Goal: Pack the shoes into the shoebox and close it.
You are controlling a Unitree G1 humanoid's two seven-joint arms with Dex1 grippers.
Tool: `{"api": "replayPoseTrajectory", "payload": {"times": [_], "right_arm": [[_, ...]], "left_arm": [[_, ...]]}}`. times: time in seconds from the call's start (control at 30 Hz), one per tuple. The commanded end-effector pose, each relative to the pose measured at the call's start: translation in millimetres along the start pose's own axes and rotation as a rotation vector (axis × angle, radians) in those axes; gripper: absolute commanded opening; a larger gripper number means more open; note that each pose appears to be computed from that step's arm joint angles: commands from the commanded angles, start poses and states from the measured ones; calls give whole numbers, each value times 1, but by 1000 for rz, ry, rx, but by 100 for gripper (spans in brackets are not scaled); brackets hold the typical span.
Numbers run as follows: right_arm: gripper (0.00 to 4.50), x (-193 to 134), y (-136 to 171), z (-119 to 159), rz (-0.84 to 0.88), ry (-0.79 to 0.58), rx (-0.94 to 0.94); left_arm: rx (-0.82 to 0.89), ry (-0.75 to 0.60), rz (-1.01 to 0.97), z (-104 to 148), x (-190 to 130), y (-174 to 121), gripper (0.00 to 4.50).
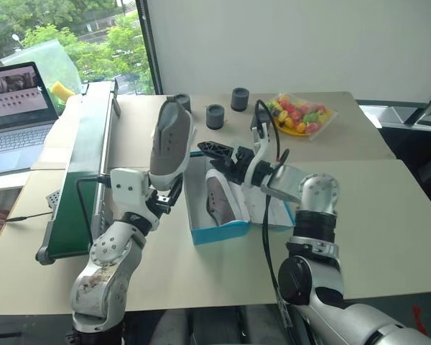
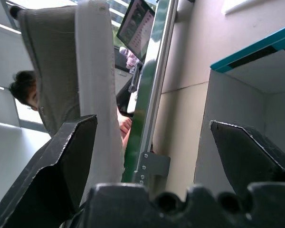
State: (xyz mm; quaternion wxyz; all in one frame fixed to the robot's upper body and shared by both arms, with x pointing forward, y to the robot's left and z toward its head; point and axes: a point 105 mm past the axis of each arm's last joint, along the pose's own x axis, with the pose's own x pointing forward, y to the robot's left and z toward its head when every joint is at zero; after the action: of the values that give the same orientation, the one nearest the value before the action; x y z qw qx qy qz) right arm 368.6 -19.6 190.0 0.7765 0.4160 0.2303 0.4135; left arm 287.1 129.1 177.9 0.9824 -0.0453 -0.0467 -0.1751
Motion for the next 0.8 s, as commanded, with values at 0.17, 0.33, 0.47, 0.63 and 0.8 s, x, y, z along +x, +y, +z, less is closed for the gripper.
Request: {"api": "replayPoseTrajectory", "payload": {"times": [0.17, 0.33, 0.47, 0.63, 0.8], "right_arm": [[450, 13, 34, -5, 85, 20, -34], [345, 13, 39, -4, 103, 12, -24], [215, 12, 44, -4, 123, 10, -17], [105, 12, 46, -4, 131, 14, -19], [105, 13, 44, -4, 121, 13, -3]], "left_arm": [[1, -30, -125, 15, -1, -23, 301], [0, -15, -127, 13, -1, -23, 300], [2, -6, -124, 11, -1, -22, 300], [8, 4, -115, 9, -1, -20, 300], [4, 7, -100, 8, 0, -17, 300]]}}
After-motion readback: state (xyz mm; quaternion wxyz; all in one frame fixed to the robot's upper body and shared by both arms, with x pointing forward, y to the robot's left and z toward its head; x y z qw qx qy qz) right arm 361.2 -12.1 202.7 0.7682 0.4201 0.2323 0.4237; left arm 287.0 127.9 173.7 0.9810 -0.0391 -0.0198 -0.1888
